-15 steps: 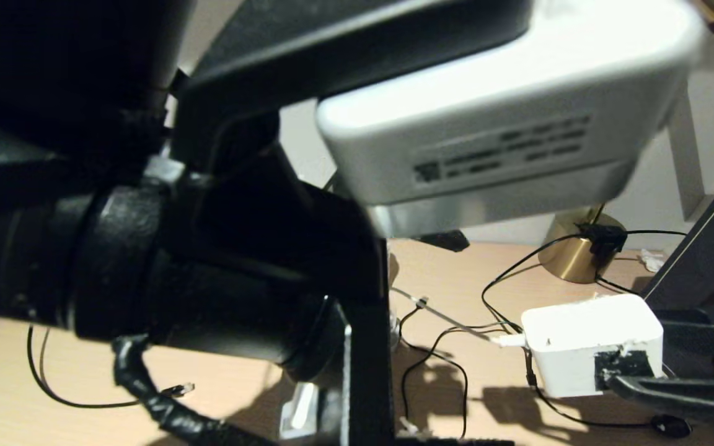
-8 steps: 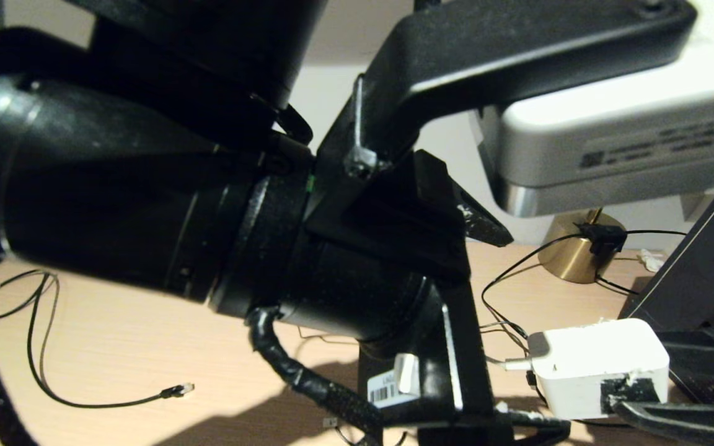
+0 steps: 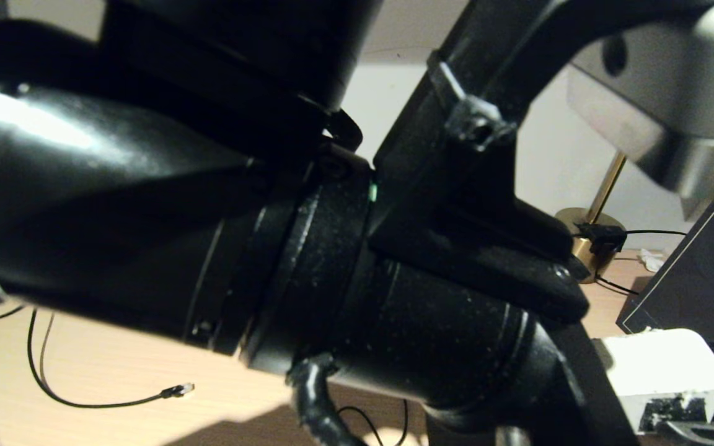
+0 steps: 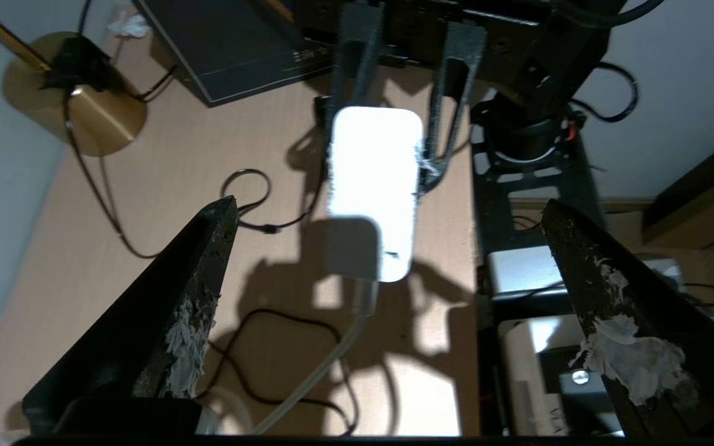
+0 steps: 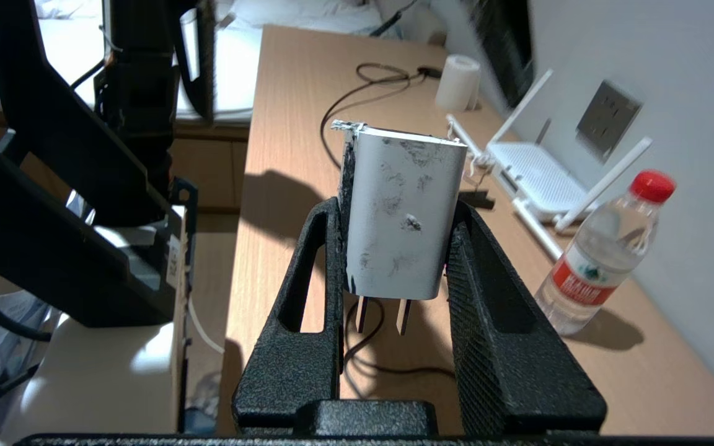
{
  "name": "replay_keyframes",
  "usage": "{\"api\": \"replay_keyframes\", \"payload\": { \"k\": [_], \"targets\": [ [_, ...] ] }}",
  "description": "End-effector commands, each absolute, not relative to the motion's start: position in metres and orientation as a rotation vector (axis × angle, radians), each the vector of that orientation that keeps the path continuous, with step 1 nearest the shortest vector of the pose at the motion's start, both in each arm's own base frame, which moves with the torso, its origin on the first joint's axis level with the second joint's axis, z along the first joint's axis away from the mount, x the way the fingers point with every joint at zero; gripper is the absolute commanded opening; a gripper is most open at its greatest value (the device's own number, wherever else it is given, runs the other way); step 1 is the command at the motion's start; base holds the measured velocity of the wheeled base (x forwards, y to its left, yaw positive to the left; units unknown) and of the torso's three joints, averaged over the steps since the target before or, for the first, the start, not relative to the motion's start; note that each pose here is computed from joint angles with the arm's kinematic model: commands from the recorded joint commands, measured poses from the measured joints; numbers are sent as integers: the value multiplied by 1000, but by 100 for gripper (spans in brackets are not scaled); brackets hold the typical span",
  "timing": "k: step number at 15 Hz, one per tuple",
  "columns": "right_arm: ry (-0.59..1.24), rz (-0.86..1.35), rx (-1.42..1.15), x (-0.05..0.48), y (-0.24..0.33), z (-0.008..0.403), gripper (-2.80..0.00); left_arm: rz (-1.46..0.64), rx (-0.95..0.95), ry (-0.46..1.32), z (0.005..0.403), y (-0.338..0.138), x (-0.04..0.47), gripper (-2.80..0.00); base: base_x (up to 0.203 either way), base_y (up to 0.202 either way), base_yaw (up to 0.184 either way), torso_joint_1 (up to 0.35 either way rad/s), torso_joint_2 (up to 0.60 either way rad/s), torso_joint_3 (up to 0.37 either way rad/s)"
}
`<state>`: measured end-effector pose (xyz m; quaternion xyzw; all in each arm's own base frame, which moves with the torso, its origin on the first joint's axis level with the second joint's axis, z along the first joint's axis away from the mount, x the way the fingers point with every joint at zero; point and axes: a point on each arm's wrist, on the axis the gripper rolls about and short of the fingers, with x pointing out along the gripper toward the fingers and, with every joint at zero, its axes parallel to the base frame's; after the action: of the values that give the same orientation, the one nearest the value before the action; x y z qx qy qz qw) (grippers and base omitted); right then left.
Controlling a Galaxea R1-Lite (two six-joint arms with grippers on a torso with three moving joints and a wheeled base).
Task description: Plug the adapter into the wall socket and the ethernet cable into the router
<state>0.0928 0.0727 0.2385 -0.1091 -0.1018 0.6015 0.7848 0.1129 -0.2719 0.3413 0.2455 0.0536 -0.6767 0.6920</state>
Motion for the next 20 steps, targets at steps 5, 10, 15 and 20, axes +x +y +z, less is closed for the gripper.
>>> {"api": "replay_keyframes", "payload": {
  "k": [5, 10, 15, 20],
  "targets": [
    [-256, 1316, -238, 90, 73, 238, -280, -1546, 535, 156, 335, -279, 112, 0, 0, 0, 0, 0, 0, 0],
    [-272, 1328, -238, 87, 74, 241, -280, -1546, 532, 183, 330, -281, 113, 0, 0, 0, 0, 0, 0, 0],
    [-272, 1328, -238, 88, 74, 241, -280, -1560, 520, 169, 324, -290, 116, 0, 0, 0, 0, 0, 0, 0],
    [-270, 1327, -237, 88, 74, 241, -280, -1560, 519, 166, 322, -292, 118, -280, 0, 0, 0, 0, 0, 0]
  ]
}}
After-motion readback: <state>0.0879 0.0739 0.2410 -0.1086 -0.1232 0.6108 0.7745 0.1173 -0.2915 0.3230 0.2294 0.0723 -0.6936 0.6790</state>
